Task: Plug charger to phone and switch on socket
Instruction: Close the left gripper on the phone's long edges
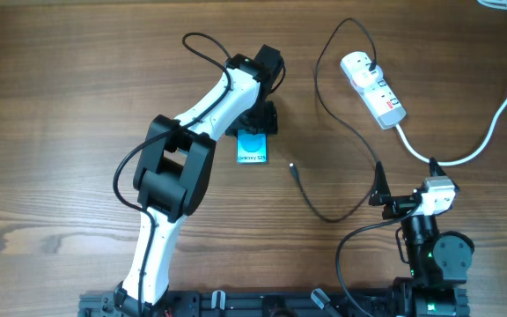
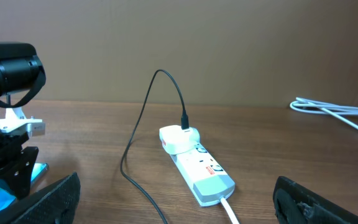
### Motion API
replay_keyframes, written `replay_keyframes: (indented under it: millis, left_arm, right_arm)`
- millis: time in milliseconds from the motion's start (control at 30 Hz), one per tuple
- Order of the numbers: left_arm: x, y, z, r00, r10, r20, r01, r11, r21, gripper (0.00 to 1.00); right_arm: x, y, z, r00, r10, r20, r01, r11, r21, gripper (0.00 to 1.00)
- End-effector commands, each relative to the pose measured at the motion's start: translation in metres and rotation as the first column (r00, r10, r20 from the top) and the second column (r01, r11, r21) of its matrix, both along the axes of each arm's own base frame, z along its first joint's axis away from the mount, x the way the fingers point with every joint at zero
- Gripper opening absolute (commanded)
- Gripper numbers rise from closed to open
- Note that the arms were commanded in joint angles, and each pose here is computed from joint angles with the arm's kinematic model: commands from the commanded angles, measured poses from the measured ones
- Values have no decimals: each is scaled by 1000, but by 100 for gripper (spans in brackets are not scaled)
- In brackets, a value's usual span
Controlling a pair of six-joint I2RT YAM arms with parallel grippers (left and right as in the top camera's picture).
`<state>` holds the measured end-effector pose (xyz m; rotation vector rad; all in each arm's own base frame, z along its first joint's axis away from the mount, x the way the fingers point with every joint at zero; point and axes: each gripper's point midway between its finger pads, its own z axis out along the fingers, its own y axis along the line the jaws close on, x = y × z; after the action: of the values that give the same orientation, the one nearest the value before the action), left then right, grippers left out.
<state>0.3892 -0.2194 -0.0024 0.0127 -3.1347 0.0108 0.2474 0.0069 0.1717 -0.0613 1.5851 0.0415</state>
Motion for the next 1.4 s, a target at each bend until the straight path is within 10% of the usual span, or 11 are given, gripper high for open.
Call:
replay_keyframes:
  millis: [0, 900, 1200, 1367]
  left_arm:
    - [-19, 2, -22, 996, -1, -86, 2, 1000, 5, 72]
    - [-15, 0, 38, 999, -3, -36, 2, 1000, -23, 71]
    - [-25, 4, 3, 999, -2, -48, 1, 1000, -16, 78]
    - [-27, 5, -6, 999, -2, -48, 1, 1000, -16, 100]
  right_arm:
    - [0, -2, 2, 1000, -10, 10, 10, 1000, -12, 100]
    - [0, -2, 2, 1000, -10, 10, 11, 1000, -12, 100]
    - [0, -2, 2, 1000, -10, 10, 10, 1000, -12, 100]
    - [0, -2, 2, 1000, -10, 10, 10, 1000, -12, 100]
